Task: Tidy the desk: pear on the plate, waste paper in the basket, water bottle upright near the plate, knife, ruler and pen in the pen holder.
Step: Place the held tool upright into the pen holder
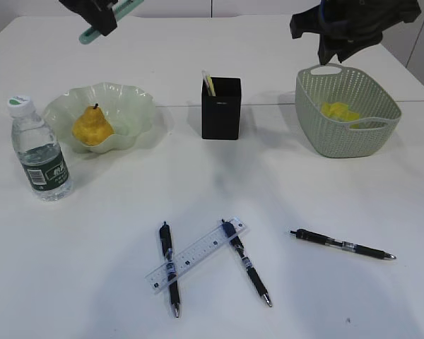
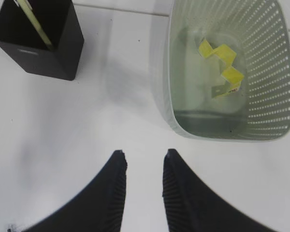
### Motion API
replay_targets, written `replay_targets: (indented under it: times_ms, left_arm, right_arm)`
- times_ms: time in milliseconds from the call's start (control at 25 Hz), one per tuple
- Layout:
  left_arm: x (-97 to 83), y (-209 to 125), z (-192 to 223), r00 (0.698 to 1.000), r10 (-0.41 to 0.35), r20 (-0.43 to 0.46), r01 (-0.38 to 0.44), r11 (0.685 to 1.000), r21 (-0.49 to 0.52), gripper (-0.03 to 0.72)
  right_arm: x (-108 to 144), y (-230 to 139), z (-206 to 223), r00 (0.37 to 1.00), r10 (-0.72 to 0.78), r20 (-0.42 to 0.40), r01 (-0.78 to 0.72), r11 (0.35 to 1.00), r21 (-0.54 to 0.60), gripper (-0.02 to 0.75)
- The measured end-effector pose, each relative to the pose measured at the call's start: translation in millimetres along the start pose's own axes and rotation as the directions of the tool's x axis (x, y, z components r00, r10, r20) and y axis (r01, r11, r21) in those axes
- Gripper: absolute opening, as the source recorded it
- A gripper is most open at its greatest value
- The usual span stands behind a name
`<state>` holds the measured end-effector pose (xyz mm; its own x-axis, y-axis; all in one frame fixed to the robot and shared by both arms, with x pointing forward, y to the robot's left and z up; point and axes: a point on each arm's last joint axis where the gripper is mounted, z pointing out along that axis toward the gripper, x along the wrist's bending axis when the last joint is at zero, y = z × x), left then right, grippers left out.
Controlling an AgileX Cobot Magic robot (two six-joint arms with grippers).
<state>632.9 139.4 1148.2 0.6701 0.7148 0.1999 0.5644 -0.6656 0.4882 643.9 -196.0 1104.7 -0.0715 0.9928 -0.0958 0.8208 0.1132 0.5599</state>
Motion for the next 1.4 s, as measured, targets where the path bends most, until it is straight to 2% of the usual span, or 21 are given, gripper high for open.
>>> replay_targets:
  times_ms: [160, 360, 520, 760, 1080, 1400]
  left_arm:
    - [-0.1, 0.2, -13.4, 1.000, -0.001, -0.011, 0.001, 1.000, -0.025, 0.104]
    - [-0.3, 0.3, -23.9, 1.000, -0.002, -0.020, 0.001, 0.999, -0.046, 0.104]
    - [-0.5, 0.3, -32.3, 1.000, -0.002, -0.028, 0.000, 0.998, -0.063, 0.104]
    - [-0.4, 0.2, -40.4, 0.999, -0.003, -0.038, 0.000, 0.997, -0.081, 0.104]
    - [2.1, -1.0, -44.9, 0.997, -0.003, -0.071, -0.002, 0.997, -0.078, 0.104]
    - [3.2, 0.8, -45.1, 0.996, -0.013, -0.083, 0.004, 0.995, -0.098, 0.104]
  right_arm:
    - [-4.2, -3.8, -0.1, 0.999, -0.020, 0.045, 0.019, 0.999, 0.042, 0.201]
    - [-3.7, -5.0, -0.4, 0.999, -0.015, 0.039, 0.013, 0.998, 0.055, 0.202]
    - [0.8, -1.0, -0.2, 1.000, 0.007, -0.009, -0.007, 1.000, 0.011, 0.202]
    - [12.6, 7.0, -1.5, 0.989, -0.067, -0.134, 0.056, 0.995, -0.084, 0.202]
    - [17.6, 16.7, -4.5, 0.973, -0.157, -0.168, 0.121, 0.971, -0.208, 0.202]
    - [32.4, 28.0, -22.8, 0.923, -0.215, -0.318, 0.089, 0.926, -0.368, 0.202]
